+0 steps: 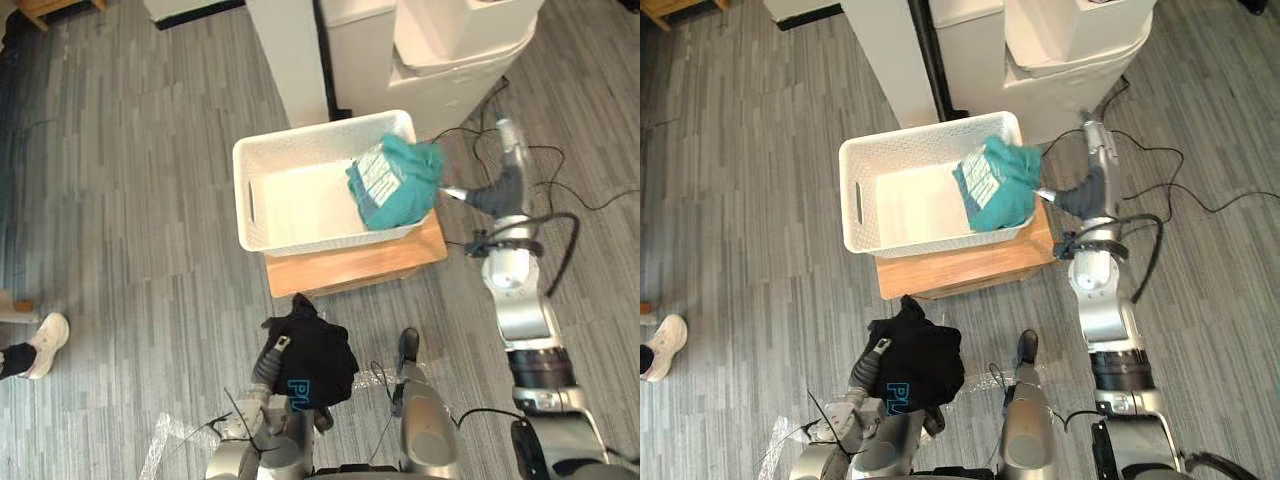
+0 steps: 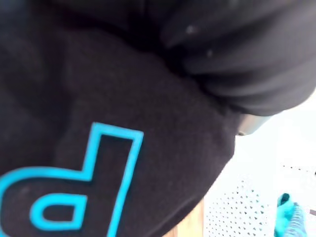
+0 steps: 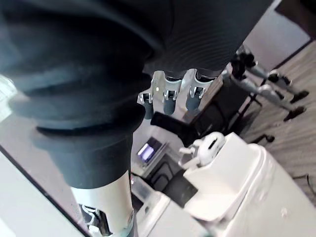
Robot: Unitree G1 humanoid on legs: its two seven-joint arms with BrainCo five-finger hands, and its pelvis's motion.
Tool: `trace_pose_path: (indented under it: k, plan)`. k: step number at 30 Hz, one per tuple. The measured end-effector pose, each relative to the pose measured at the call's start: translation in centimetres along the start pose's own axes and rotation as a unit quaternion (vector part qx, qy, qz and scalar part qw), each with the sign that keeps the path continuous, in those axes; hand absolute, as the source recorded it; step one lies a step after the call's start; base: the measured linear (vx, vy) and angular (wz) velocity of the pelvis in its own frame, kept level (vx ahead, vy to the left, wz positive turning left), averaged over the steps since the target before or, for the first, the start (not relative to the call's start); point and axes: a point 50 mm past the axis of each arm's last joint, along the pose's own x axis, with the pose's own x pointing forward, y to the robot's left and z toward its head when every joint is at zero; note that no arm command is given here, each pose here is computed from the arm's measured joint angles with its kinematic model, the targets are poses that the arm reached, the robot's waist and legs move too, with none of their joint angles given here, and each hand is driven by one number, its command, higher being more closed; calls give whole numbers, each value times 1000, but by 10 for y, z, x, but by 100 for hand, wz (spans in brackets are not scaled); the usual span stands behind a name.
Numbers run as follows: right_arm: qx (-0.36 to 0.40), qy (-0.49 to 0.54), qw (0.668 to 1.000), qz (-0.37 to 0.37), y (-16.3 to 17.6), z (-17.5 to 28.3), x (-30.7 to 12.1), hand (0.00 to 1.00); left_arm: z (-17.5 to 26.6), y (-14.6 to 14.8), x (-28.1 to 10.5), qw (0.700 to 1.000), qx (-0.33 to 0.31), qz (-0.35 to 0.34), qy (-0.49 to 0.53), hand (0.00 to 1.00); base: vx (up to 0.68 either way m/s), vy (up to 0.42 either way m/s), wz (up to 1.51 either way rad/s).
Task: Tidy the bed and pick cloth on bed and put in laundry
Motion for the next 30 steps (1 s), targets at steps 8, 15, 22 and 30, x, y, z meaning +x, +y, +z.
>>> trace_pose_path:
  k: [8,15,22,30]
  plan:
    - [-95,-26,995,-23,1,6,-4,0,4,7,0,999,15,27,-9,100,14,-20,-2]
    - [-161,213,964,3,-26,-101,-84,0,84,22,1,982,4,64,-175,100,30,-9,22]
    - [-133,528,820,175,-5,-173,-261,0,218,42,-8,892,20,104,-440,100,0,4,5]
    - [-69,693,680,227,-15,-168,-367,0,287,1,-8,836,17,35,-548,100,23,2,-9]
